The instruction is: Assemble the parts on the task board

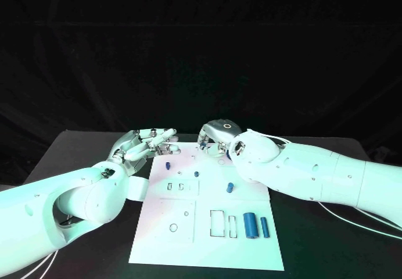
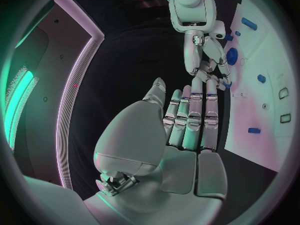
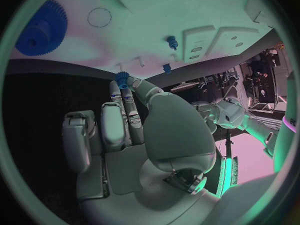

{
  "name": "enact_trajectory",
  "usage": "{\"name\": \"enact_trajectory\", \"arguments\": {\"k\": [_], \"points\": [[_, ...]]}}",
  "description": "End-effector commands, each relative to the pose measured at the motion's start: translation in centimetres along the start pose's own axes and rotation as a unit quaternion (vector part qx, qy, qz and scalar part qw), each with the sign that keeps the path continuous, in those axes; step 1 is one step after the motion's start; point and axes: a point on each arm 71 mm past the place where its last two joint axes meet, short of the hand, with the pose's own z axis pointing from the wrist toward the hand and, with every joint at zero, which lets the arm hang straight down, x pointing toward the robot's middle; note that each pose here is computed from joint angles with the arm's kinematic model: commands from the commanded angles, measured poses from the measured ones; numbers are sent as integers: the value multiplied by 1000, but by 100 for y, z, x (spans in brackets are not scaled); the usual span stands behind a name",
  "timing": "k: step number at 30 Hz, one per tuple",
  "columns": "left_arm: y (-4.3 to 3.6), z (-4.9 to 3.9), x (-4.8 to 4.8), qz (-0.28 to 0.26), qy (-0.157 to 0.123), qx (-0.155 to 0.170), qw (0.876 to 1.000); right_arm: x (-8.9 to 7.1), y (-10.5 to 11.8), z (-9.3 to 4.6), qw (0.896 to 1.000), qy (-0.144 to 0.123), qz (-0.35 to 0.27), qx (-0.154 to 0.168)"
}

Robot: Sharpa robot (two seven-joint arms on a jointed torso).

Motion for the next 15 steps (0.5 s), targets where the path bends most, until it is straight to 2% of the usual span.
{"name": "enact_trajectory", "arguments": {"k": [1,15], "points": [[-23,0,29,-2,12,8,1000,-15,28,30,1000,-27,-2,-11],[-94,2,44,0,15,14,1000,69,66,102,1000,-23,-5,-12]]}}
